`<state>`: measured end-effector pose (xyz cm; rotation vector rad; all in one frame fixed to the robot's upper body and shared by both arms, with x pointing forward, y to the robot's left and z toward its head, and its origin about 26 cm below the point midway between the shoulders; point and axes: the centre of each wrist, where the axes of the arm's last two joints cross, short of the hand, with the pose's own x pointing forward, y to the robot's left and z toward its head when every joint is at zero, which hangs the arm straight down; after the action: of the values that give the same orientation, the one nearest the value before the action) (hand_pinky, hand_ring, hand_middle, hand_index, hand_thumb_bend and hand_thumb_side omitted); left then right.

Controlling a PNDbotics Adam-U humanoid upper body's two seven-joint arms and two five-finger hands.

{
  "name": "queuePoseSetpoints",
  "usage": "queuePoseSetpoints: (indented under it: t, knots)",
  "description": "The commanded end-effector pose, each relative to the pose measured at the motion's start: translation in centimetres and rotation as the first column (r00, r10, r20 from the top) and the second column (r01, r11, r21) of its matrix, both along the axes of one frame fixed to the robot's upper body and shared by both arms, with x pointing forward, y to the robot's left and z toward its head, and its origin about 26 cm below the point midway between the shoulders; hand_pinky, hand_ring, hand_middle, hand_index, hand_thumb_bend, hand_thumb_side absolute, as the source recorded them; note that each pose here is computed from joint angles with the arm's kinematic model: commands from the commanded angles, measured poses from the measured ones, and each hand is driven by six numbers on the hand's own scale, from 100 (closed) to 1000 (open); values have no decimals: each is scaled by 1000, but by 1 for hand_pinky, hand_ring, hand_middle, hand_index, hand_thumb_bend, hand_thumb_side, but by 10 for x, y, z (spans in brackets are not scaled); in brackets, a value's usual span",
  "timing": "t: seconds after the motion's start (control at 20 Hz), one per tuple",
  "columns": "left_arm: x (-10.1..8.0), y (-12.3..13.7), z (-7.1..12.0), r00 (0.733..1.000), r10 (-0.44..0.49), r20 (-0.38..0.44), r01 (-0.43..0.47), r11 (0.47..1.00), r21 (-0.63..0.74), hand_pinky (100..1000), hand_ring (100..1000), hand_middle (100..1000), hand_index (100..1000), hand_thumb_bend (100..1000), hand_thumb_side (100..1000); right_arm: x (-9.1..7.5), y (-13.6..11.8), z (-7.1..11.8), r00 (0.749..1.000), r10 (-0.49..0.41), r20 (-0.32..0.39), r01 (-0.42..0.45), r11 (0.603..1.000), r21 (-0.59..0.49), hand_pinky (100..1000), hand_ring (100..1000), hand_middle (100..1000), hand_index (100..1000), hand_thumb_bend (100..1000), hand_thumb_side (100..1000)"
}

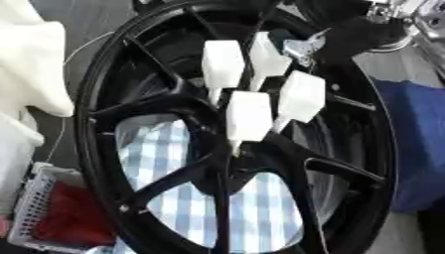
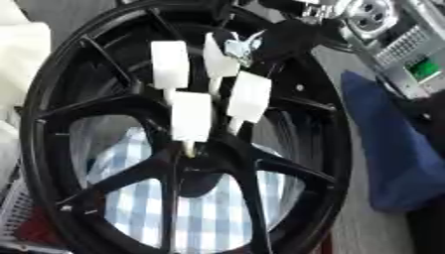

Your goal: Pull the pin out of the wheel hub.

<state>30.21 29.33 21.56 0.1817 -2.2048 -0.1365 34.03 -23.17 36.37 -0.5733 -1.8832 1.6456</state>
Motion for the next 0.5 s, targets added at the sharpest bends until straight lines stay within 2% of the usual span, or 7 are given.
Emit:
queuePoseSetpoints:
  t: [0.05, 0.4, 0.5]
  knots:
    - [-4, 2, 8, 1000, 5, 26, -5, 1000, 21, 666, 656, 657, 754, 138, 856, -6, -8, 15, 999, 28, 20, -28, 999, 24, 904, 910, 754, 921, 100, 667]
    - [-4, 2, 9, 1000, -3, 23, 2, 1000, 29, 667, 657, 657, 755, 138, 856, -20, -9, 18, 991, 122, -56, -123, 992, -14, 919, 926, 777, 932, 100, 706]
    - [-4, 2, 10, 1000, -6, 24, 5, 1000, 31, 667, 657, 657, 755, 138, 856, -23, -9, 18, 987, 139, -83, -141, 990, -29, 924, 931, 784, 932, 100, 658]
